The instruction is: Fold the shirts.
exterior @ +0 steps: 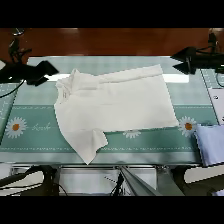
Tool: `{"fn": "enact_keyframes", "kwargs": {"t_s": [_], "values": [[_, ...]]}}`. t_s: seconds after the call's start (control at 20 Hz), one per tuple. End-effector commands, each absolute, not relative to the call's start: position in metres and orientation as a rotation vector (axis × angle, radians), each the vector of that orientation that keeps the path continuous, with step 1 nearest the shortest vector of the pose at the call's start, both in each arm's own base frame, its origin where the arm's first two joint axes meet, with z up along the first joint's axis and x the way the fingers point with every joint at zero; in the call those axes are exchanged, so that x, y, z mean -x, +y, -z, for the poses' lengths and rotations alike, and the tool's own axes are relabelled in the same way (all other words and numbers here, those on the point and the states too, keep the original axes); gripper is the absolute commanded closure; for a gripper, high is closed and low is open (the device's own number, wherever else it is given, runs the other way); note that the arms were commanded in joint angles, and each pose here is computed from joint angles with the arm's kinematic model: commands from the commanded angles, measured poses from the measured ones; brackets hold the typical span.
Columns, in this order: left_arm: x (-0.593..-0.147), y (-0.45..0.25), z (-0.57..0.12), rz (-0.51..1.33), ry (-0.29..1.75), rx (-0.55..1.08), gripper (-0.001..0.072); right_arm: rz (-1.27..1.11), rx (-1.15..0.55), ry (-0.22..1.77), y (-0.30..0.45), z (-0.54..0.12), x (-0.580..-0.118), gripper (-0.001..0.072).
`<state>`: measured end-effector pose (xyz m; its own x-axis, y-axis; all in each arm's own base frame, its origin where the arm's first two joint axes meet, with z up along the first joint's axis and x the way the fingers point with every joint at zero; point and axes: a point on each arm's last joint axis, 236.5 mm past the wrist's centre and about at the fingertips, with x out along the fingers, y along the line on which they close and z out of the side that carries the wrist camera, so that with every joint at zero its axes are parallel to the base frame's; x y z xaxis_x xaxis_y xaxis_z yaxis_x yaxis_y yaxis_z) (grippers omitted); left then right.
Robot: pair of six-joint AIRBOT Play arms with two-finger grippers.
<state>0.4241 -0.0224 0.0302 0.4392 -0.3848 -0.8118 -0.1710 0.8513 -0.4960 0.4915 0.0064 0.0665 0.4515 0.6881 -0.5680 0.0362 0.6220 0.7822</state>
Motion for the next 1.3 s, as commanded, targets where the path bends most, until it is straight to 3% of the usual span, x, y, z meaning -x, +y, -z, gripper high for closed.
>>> {"fn": "enact_keyframes", "kwargs": {"t_s": [0.0, 0.15, 0.3, 0.45, 0.85, 0.9, 0.95, 1.0, 1.25], "values": [[-0.305, -0.011, 0.010, 0.205, 1.557, 0.656, 0.0007, -0.254, -0.636, 1.252, -0.054, -0.036, -0.405, 0.0082], [-0.244, -0.025, 0.056, 0.168, 1.635, 0.731, 0.0006, -0.152, -0.788, 1.176, -0.039, -0.012, -0.363, 0.0082], [-0.220, -0.037, 0.081, 0.100, 1.565, 0.819, 0.0006, -0.224, -0.859, 1.194, 0.010, 0.016, -0.308, 0.0082], [-0.204, -0.058, 0.094, 0.122, 1.527, 0.882, 0.0007, -0.239, -0.944, 1.132, 0.035, 0.020, -0.291, 0.0083], [-0.235, -0.087, 0.097, 0.206, 1.272, 1.056, 0.0013, -0.250, -1.002, 1.097, 0.042, 0.011, -0.289, 0.0082], [-0.236, -0.085, 0.097, 0.199, 1.267, 1.053, 0.0093, -0.215, -1.027, 1.071, 0.032, 0.011, -0.293, 0.0083], [-0.236, -0.085, 0.097, 0.200, 1.267, 1.051, 0.0440, -0.164, -1.053, 1.046, 0.018, 0.012, -0.295, 0.0082], [-0.236, -0.087, 0.095, 0.218, 1.266, 1.046, 0.0665, -0.100, -1.085, 1.023, -0.001, 0.014, -0.295, 0.0082], [-0.232, -0.094, 0.090, 0.282, 1.270, 1.026, 0.0677, 0.237, -1.045, 1.224, -0.062, 0.065, -0.231, 0.0082]]}}
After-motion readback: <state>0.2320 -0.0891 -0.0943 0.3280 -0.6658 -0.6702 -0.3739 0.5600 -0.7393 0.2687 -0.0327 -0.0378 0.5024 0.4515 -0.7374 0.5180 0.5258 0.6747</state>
